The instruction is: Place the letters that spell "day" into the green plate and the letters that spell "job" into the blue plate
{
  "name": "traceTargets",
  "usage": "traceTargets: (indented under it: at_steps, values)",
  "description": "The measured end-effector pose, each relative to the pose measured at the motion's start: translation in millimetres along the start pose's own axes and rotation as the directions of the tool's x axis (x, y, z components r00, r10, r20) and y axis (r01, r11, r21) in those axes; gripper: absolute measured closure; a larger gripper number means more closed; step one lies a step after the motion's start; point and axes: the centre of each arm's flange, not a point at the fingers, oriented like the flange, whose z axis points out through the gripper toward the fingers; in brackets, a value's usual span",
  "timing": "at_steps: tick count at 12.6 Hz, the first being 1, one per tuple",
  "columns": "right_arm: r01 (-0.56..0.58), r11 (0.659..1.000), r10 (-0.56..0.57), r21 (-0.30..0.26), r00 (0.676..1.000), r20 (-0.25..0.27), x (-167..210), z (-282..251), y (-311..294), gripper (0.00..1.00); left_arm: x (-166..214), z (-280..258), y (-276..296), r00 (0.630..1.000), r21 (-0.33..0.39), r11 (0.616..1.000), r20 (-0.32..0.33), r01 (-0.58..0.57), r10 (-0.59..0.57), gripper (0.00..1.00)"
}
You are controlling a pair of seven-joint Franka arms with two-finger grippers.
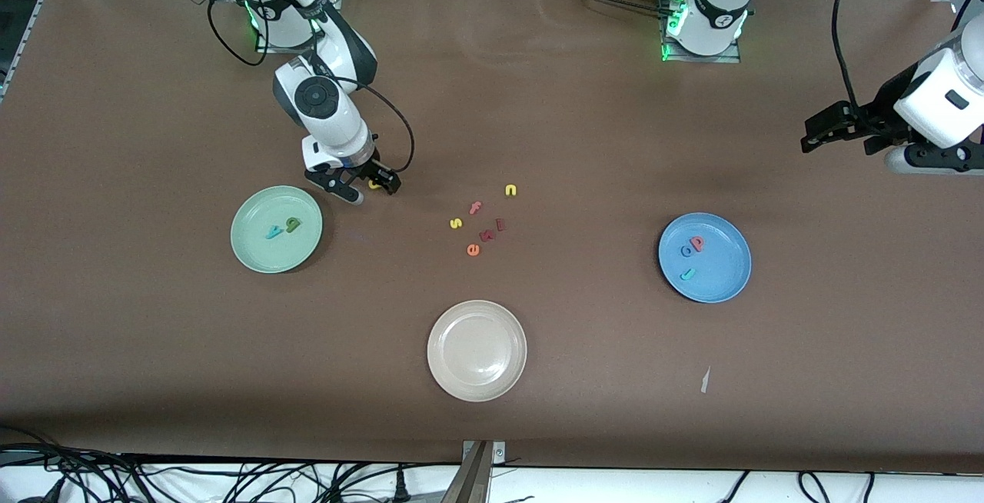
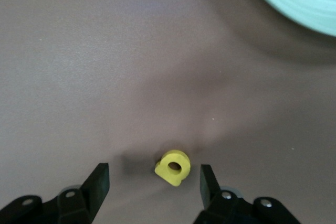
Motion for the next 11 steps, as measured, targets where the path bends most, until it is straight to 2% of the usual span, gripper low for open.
traceTargets:
  at_steps: [4,6,7,11]
  values:
    - [-0.004,1.000,0.004,-0.003,1.000,0.002,1,4,3,0.22,-15,-2,-2,1.000,0.006,1.000,-0.016,0.000,0.000,0.00]
    - [-0.004,1.000,0.004,-0.006,1.000,0.004,0,6,4,0.26,-14,-2,-6,1.000,0.008,1.000,-0.027,0.007,-0.007,0.00]
    - [-0.004,1.000,0.004,-0.006,1.000,0.004,-1,6,5,0.35,-14,-2,-10,0.999,0.008,1.000,-0.029,0.015,-0.014,0.00]
    - [0.001,1.000,-0.001,-0.008,1.000,0.005,-3,8,7,0.39,-12,-3,-14,0.999,0.007,1.000,-0.040,0.018,-0.018,0.00]
